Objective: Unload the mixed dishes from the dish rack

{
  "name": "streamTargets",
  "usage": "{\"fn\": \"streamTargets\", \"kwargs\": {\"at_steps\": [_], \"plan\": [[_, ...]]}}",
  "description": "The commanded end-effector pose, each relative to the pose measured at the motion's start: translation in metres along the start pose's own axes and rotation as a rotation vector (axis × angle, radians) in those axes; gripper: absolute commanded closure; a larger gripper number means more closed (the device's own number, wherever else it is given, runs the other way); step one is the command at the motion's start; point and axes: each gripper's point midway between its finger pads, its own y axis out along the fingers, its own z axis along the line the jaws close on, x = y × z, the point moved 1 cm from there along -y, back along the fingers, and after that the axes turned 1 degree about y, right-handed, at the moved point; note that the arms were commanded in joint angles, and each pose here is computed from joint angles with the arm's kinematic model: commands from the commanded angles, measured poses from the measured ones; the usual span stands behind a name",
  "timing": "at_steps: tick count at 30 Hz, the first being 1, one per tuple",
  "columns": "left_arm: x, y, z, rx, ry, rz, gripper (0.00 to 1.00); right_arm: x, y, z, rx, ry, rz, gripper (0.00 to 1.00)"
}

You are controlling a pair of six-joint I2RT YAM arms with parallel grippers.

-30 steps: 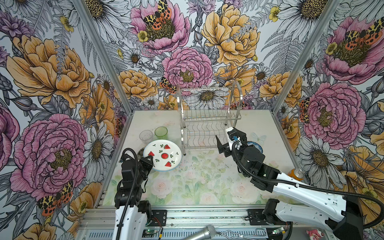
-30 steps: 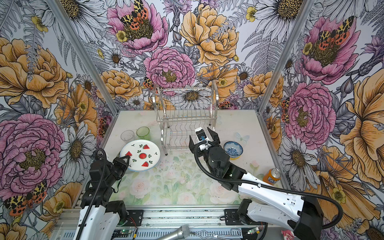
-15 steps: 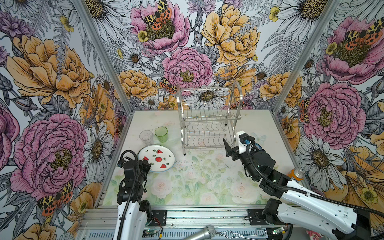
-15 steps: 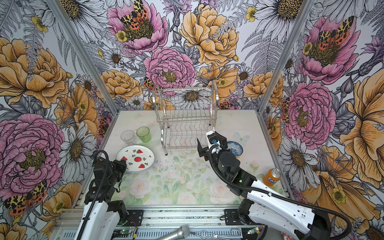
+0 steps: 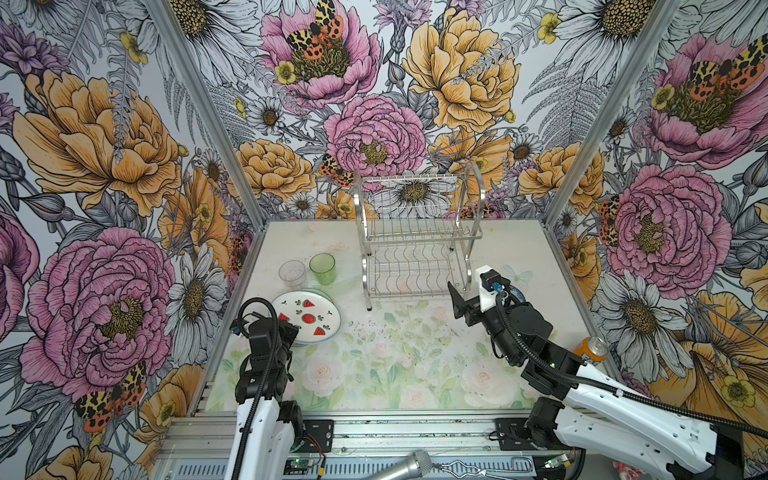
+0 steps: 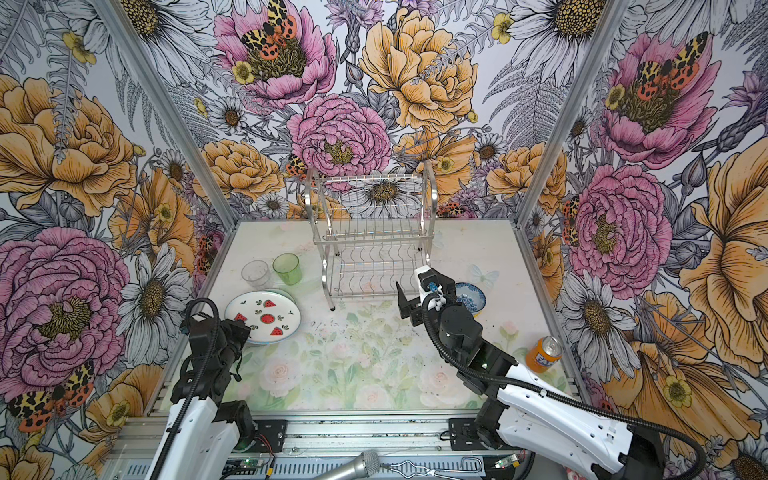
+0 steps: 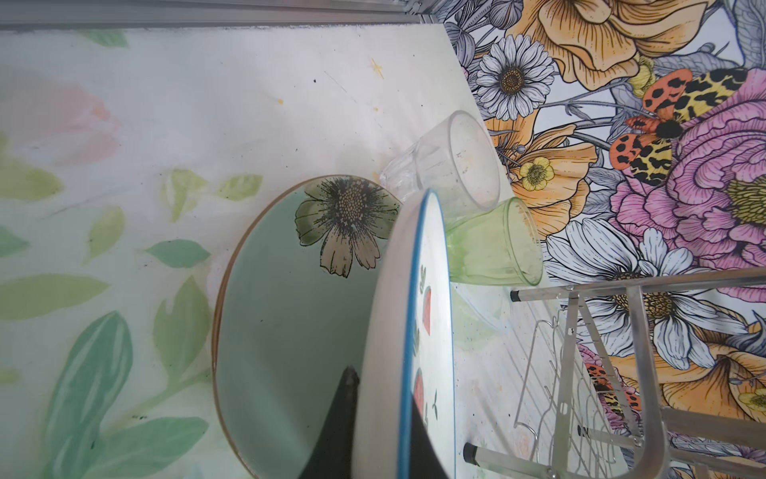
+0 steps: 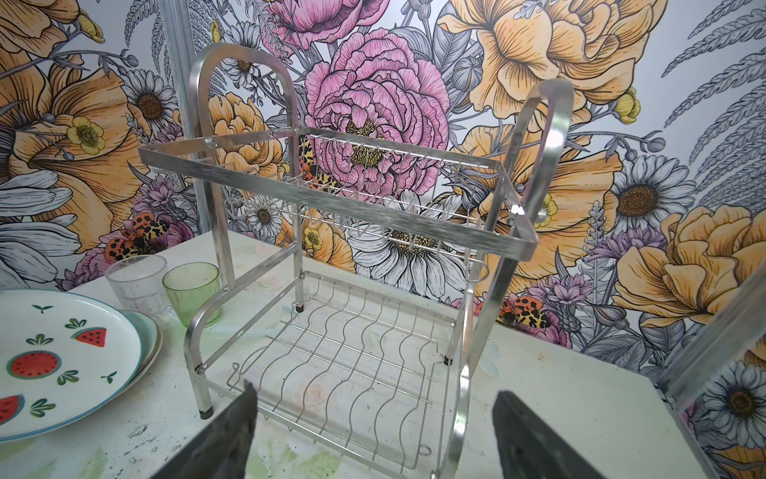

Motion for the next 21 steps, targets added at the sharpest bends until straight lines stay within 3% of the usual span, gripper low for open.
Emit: {"fn": "streamTargets", "kwargs": {"at_steps": [1, 3, 5, 12, 14, 21], "plan": [[0.013, 0.003, 0.000, 0.010, 0.033, -0.070, 0.98, 0.001, -0.003, -0.002, 0.006, 0.018, -0.007, 0.10], [0.012, 0.006, 0.002, 0.022, 0.038, -0.059, 0.96, 0.001, -0.004, -0.002, 0.005, 0.020, -0.007, 0.10], [0.010, 0.008, 0.003, 0.031, 0.042, -0.047, 0.85, 0.001, -0.005, -0.003, 0.002, 0.019, -0.007, 0.10], [0.005, 0.014, 0.007, 0.061, 0.053, -0.014, 0.74, -0.001, -0.005, -0.005, -0.008, 0.021, -0.002, 0.10], [0.003, 0.015, 0.008, 0.062, 0.055, -0.005, 0.57, -0.002, -0.005, -0.006, -0.013, 0.021, 0.000, 0.10], [0.002, 0.016, 0.011, 0.073, 0.059, 0.000, 0.49, -0.003, -0.004, -0.007, -0.022, 0.020, 0.003, 0.10]]}}
